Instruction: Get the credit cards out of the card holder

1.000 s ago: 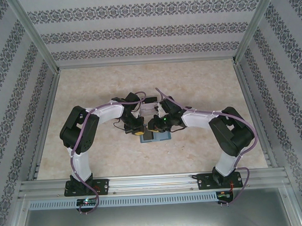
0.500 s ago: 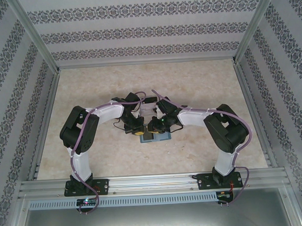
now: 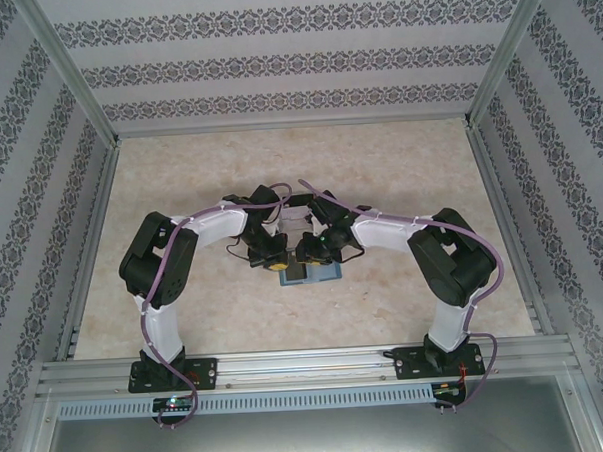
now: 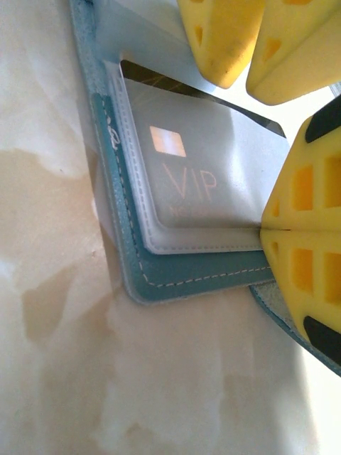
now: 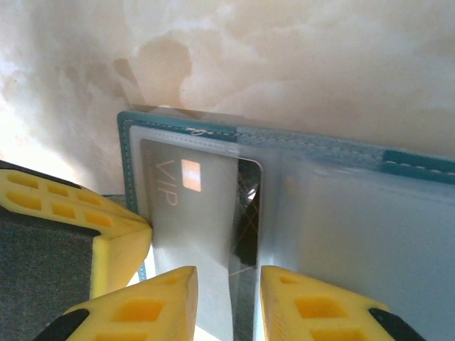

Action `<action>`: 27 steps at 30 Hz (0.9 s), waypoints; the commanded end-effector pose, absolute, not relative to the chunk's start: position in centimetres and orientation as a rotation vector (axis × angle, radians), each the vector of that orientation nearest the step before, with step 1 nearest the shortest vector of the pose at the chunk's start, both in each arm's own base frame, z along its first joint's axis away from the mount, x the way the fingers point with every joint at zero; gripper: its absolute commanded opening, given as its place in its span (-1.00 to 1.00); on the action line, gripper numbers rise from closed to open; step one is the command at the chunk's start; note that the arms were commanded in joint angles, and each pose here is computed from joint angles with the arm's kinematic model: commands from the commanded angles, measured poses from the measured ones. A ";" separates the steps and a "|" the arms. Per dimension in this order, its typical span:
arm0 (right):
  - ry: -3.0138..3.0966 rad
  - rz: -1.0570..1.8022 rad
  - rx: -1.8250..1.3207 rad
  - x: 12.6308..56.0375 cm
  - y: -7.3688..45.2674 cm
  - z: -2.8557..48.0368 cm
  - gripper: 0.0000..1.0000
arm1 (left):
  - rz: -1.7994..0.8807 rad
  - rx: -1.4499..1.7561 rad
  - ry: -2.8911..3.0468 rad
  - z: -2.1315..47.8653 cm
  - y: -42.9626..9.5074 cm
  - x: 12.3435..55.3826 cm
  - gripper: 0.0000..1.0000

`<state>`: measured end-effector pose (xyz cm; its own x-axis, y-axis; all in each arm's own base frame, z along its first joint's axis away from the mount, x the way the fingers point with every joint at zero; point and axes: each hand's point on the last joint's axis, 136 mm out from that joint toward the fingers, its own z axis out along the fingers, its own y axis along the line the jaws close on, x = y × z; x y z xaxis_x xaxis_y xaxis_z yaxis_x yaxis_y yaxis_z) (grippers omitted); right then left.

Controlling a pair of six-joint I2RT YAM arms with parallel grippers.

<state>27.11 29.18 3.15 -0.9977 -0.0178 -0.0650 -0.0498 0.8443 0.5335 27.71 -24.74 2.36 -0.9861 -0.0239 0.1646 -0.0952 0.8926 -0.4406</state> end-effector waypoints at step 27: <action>2.972 0.803 -0.118 27.1 30.4 4.2 -0.48 | 0.606 0.096 -2.959 3.2 -23.8 27.3 -0.91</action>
<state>27.22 30.05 4.41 -0.9943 -0.0525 -0.0932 -0.0929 0.8564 0.5079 28.37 -24.26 3.26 -0.9937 -0.0352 0.1064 -0.0769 0.9046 -0.4193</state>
